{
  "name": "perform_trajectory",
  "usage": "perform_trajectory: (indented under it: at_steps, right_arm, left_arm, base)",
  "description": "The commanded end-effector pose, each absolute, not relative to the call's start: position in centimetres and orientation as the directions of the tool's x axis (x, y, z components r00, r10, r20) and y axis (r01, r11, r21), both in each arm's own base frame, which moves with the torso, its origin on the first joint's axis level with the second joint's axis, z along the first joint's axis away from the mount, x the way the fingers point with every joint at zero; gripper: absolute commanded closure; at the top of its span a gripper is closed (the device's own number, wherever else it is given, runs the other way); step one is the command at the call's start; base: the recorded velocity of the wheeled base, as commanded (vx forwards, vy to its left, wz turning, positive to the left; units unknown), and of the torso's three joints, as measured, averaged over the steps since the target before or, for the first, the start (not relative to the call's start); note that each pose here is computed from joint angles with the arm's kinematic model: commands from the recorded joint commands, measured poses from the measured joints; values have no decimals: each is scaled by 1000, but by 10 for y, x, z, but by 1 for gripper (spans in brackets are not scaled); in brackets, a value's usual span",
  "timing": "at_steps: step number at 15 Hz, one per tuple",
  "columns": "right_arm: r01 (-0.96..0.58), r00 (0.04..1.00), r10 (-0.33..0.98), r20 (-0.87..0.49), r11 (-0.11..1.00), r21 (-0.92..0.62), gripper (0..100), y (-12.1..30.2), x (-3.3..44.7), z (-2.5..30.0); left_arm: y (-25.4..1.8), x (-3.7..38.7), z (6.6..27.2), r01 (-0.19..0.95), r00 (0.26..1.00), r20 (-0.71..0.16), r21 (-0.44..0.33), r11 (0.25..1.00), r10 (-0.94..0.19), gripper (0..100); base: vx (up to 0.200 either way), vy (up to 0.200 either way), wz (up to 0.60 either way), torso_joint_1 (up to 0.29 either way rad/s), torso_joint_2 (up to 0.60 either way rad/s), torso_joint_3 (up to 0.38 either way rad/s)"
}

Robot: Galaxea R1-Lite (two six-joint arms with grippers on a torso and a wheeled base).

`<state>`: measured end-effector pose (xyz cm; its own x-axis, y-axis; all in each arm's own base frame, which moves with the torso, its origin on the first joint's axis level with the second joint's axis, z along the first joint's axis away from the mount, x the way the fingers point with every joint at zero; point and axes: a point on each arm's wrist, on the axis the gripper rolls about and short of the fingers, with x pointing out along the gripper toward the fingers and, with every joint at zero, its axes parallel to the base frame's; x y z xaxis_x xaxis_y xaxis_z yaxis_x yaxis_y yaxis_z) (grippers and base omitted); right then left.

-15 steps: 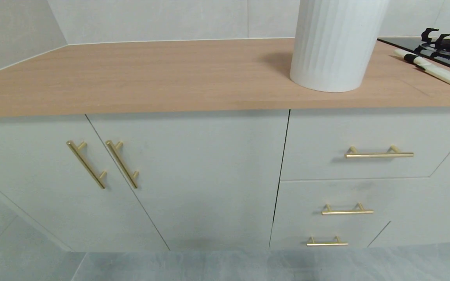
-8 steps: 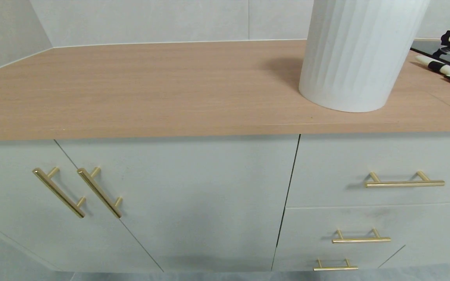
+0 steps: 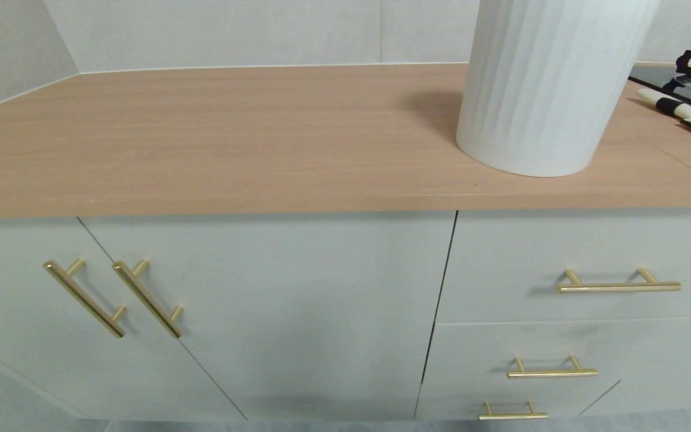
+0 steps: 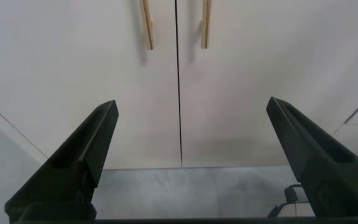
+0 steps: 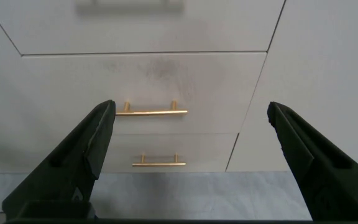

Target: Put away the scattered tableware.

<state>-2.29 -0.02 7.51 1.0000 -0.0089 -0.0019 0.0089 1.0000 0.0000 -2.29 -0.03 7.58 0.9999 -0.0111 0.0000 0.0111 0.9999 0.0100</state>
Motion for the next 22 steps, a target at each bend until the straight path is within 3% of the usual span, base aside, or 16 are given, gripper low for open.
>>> perform_trajectory:
  at_steps: [1, 5, 22]
  right_arm:
    - [8, 1000, -8, -5, 1000, 0, 0, 0, -23, 75]
    - [8, 1000, -8, -3, 1000, 0, 0, 0, -23, 75]
    - [8, 1000, -8, -3, 1000, 0, 0, 0, -23, 75]
  left_arm:
    - [0, -23, 76, 11, 1000, -2, 9, 1000, -11, 0]
    - [0, -23, 76, 11, 1000, -2, 9, 1000, -11, 0]
    - [0, -23, 76, 9, 1000, 0, 5, 1000, -9, 0]
  base:
    - [0, -200, 0, 2, 7, 2]
    - [0, -200, 0, 5, 2, 4]
    - [0, 0, 0, 0, 0, 0]
